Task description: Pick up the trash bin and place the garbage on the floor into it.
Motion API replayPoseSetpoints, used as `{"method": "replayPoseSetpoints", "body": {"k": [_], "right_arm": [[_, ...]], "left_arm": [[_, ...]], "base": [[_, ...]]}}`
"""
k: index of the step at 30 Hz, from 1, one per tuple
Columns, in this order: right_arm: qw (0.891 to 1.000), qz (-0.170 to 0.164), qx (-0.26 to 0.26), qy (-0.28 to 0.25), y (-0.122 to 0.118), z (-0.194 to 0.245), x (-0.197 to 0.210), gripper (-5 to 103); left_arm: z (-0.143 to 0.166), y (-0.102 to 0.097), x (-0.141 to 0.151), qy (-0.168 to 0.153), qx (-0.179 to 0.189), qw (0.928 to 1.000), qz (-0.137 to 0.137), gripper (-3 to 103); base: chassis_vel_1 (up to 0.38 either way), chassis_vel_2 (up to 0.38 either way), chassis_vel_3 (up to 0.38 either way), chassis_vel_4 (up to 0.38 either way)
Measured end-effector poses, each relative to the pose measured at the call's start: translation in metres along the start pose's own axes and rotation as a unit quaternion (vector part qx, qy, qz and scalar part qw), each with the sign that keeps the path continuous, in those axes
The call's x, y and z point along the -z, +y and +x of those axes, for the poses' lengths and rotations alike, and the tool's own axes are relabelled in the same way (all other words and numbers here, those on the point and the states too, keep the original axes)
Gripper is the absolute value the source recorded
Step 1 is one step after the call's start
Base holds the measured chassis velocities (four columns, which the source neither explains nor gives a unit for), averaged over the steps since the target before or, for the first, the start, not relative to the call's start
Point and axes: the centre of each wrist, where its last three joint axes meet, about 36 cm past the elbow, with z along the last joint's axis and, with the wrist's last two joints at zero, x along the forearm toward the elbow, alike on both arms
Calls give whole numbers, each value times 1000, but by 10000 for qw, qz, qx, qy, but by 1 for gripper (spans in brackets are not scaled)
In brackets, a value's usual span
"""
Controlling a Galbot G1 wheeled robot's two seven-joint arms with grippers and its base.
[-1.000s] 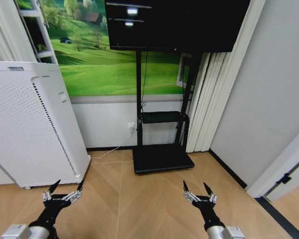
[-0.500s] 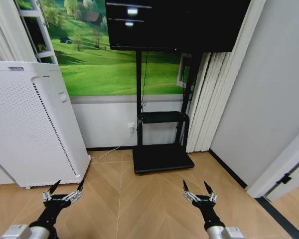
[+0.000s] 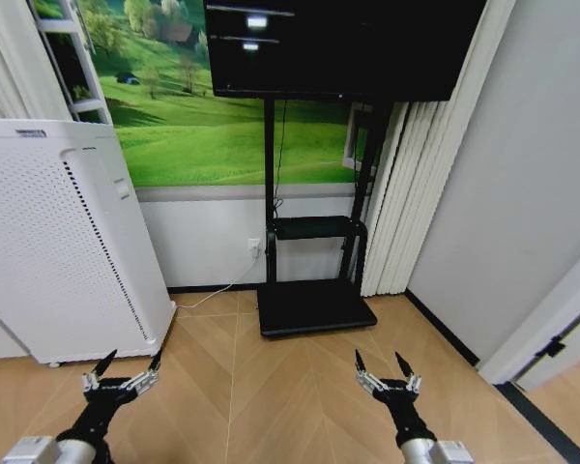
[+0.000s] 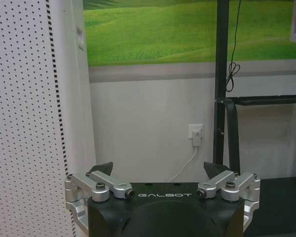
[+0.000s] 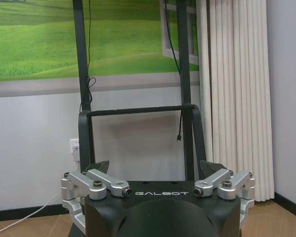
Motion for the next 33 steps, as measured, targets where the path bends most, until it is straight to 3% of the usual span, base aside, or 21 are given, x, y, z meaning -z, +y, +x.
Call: {"method": "replayPoseSetpoints", "body": {"k": [25,33], "right_arm": [[10000,-3,-3,5,0,0,0,100],[10000,-2,-2,6,0,0,0,100]], "left_arm": [[0,0,0,1,2,10000,2,100],[0,0,0,1,2,10000,1,100]], "base": [[5,1,-3,1],[201,14,-203,-13]]}}
